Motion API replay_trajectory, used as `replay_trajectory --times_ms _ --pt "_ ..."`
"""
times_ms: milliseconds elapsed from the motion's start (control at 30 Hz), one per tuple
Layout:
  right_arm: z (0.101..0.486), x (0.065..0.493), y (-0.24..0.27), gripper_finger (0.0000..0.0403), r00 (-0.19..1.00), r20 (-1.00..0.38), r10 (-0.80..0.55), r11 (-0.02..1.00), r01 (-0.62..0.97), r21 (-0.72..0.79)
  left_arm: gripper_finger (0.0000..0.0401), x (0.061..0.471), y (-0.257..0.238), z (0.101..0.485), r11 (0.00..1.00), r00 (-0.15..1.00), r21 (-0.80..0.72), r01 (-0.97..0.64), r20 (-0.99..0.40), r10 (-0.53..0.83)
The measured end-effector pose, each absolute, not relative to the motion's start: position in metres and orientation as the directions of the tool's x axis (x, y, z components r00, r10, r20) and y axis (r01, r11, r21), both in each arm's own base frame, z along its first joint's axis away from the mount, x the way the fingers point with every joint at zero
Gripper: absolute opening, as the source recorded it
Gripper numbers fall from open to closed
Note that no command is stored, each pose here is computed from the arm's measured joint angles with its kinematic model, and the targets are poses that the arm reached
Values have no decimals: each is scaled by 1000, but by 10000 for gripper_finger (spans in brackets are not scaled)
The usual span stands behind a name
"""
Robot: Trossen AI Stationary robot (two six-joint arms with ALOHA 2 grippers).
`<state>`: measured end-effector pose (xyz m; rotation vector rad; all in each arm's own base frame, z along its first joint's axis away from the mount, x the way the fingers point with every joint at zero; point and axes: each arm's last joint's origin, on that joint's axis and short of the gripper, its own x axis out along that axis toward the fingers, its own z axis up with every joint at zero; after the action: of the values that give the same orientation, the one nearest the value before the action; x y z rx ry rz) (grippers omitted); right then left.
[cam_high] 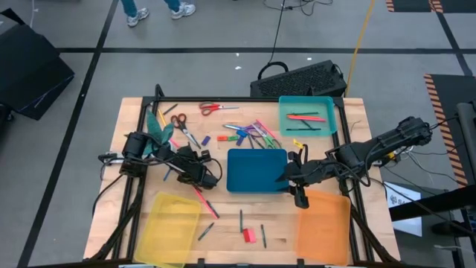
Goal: Sort crayons/erasers/pens/pencils in bins
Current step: Put the dark blue pencil into the green bin
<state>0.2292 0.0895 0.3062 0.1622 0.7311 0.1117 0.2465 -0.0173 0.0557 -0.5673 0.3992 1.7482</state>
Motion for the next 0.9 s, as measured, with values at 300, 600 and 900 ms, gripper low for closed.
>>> replay_trajectory --times_ms 300,600,900 --pt "306 229 90 150 739 -655 158 981 -45 186 17 246 -17 56 -248 -193 -24 -968 -559 807" --pt "306 229 90 150 739 -655 158 981 -45 186 17 244 -16 57 -242 -195 -19 -970 -532 824" --pt "306 229 90 150 739 -655 158 982 -45 186 17 243 -15 58 -233 -193 -14 -972 -513 836"
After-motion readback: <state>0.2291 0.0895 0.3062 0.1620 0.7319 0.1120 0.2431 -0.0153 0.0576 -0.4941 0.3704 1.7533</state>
